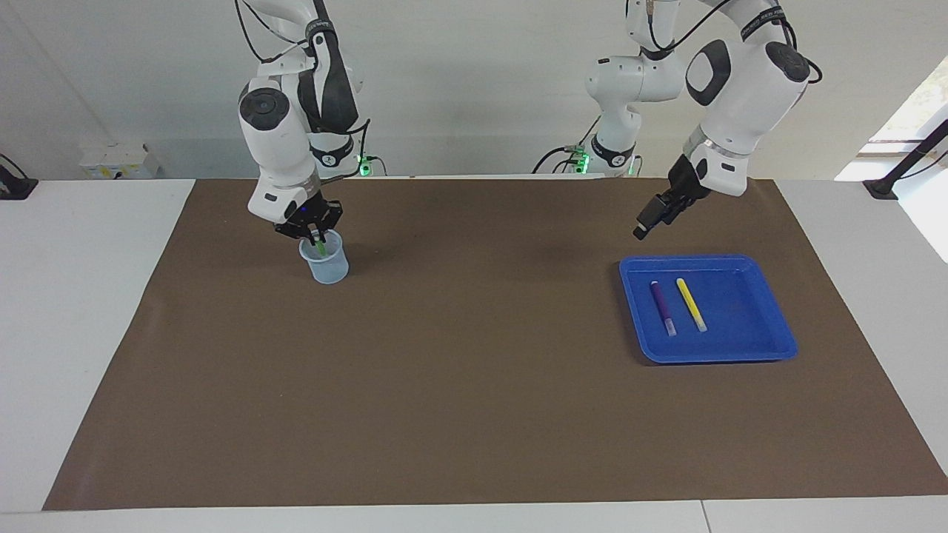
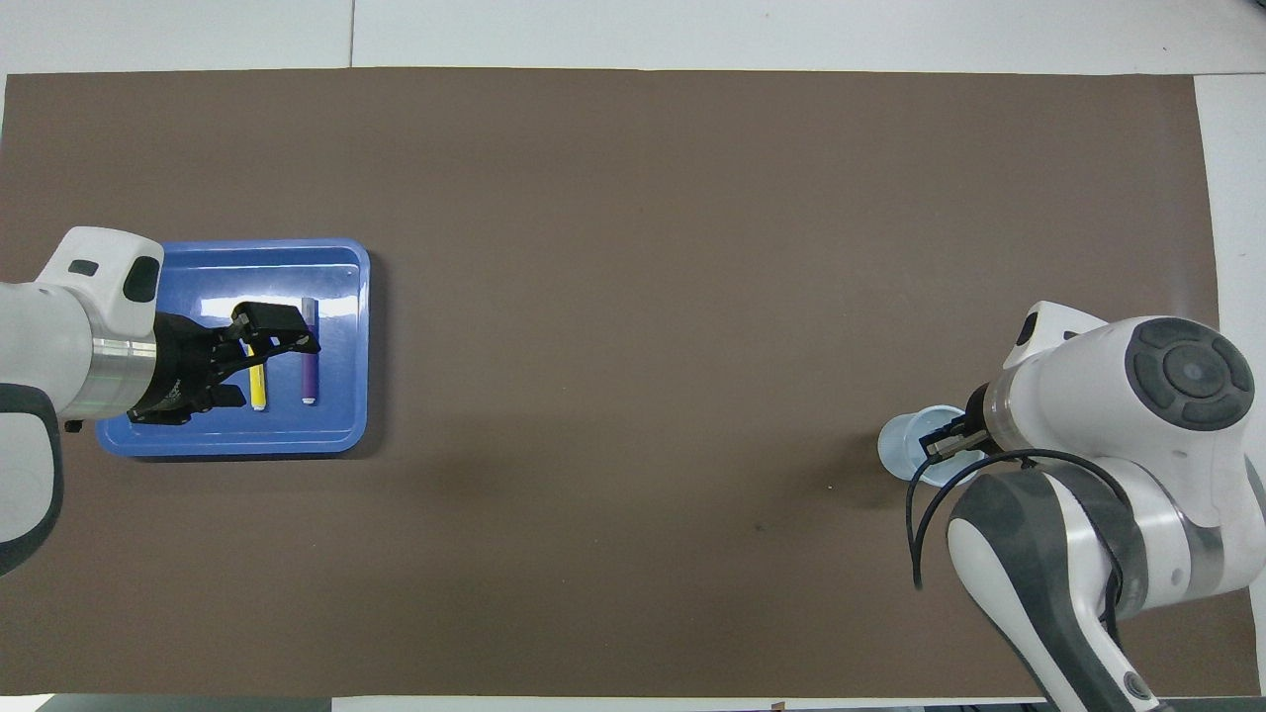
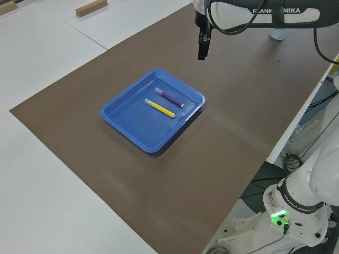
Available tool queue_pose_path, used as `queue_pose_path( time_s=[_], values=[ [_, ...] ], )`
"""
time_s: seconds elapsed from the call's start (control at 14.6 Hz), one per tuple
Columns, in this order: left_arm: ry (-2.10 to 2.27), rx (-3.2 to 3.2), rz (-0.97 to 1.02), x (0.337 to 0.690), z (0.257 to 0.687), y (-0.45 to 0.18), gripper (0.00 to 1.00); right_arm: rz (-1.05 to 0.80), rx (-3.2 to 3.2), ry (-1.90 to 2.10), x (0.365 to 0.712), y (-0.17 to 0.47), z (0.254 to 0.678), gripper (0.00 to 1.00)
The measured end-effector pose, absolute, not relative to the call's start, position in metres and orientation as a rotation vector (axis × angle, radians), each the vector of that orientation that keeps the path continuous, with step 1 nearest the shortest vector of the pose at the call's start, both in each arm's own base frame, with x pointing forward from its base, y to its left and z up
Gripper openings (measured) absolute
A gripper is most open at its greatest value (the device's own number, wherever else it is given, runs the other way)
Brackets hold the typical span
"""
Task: Transfer and insert pens with both arms
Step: 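Insert the green pen into the cup while the left gripper grasps yellow pen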
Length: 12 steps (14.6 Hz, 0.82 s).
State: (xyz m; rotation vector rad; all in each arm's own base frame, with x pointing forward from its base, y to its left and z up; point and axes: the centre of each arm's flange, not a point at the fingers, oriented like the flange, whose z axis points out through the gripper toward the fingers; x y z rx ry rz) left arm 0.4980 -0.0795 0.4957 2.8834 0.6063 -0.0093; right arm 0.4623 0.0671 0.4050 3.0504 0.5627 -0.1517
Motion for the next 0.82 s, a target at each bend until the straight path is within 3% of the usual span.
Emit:
queue_pose_path(
  time_s=[0.14, 0.27, 0.34, 0.68, 0.82],
  values=[
    [0.405, 2.990, 0.011, 0.508, 0.478, -0.058, 1.00, -0.143, 3.053, 0.554, 0.460, 0.064, 0.397, 0.18],
    [0.273, 3.050, 0.032, 0.520, 0.458, -0.043, 1.00, -0.137, 3.054, 0.552, 0.460, 0.063, 0.396, 0.28],
    [0.260, 3.059, 0.045, 0.527, 0.448, -0.034, 1.00, -0.140, 3.054, 0.552, 0.459, 0.063, 0.395, 0.28],
    [0.171, 3.074, 0.047, 0.549, 0.377, -0.002, 1.00, -0.106, 3.053, 0.552, 0.466, 0.064, 0.412, 0.78],
    [0.129, 3.098, 0.053, 0.555, 0.357, -0.001, 1.00, -0.075, 3.053, 0.552, 0.474, 0.067, 0.443, 0.81]
  ],
)
